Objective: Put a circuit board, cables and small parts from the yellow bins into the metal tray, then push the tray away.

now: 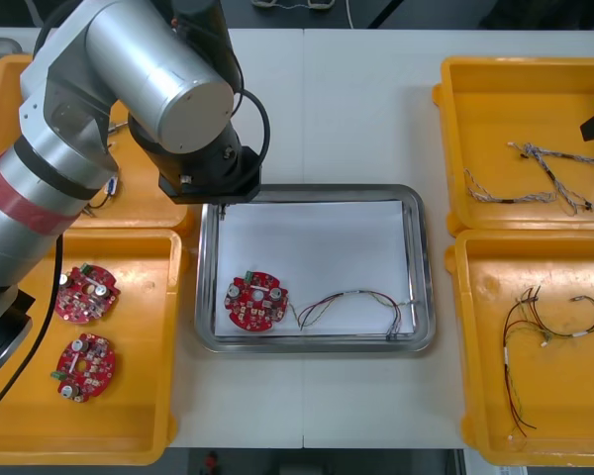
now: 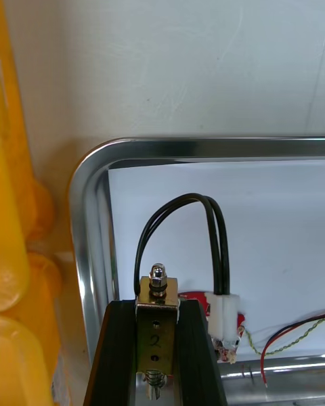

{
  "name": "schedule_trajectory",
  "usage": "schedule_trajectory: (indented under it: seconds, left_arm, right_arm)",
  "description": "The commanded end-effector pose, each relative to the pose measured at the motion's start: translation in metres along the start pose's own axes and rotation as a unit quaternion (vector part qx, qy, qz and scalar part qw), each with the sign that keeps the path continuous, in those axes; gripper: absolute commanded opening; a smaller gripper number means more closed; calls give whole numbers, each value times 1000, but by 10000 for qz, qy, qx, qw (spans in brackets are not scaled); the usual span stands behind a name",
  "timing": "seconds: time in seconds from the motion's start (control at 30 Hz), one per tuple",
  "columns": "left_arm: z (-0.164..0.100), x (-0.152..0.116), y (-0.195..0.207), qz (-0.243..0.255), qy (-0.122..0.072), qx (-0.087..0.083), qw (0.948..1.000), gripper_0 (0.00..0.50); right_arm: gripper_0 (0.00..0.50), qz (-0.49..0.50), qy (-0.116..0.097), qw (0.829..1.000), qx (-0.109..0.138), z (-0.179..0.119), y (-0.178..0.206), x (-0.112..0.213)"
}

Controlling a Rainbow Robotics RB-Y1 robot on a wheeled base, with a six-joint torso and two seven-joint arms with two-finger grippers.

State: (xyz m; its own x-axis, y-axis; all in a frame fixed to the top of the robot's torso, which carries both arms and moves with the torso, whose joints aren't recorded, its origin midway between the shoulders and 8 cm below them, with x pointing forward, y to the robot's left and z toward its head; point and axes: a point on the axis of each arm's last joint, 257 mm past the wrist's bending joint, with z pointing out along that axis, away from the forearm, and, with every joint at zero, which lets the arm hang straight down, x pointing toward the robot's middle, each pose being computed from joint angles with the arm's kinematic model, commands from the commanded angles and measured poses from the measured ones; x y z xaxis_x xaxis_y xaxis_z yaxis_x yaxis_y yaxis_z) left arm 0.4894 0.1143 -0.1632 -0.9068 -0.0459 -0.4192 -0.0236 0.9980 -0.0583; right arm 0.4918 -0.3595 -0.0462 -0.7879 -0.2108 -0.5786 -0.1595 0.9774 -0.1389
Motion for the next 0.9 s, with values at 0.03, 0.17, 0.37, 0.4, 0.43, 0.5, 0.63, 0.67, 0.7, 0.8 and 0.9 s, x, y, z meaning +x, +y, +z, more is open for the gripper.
schedule_trajectory:
  seconds: [0.03, 0.17, 0.37, 0.4, 0.43, 0.5, 0.63, 0.67, 0.7, 0.8, 0.9]
  left_arm:
    - [15, 9, -16, -60, -17, 123, 9999, 0]
    - [30, 10, -19, -37, 11, 144, 9999, 2]
    - [51, 12, -20, -52, 43, 145, 9999, 1]
    - [53, 13, -20, -60, 50, 145, 9999, 1]
    - [54, 14, -21, -54, 59, 151, 9999, 1]
    - [57, 17, -22, -40, 86, 161, 9998, 1]
    - [66, 25, -22, -41, 126, 199, 9997, 1]
    - [69, 25, -21, -55, 104, 213, 9997, 0]
    - [70, 25, -23, -54, 85, 237, 9997, 0]
    - [76, 27, -20, -44, 41, 230, 9997, 0]
    - [78, 30, -22, -26, 54, 220, 9997, 0]
  right_arm:
    - [500, 378, -95, 9988, 311, -16, -42, -4]
    - [500, 523, 25, 9980, 346, -12, -52, 2]
    - [500, 540, 167, 9979, 319, -6, -58, 8]
    - [500, 561, 182, 9977, 326, -6, -59, 8]
    - [500, 578, 197, 9976, 316, -6, -60, 8]
    - [500, 649, 220, 9972, 300, -5, -63, 6]
    - [500, 824, 285, 9960, 184, -3, -67, -1]
    - [500, 881, 294, 9955, 164, -3, -69, -4]
    - [500, 896, 308, 9954, 134, -3, -69, -5]
    - [500, 989, 423, 9942, 33, 1, -71, -8]
    - [500, 1016, 520, 9935, 20, 3, -75, -7]
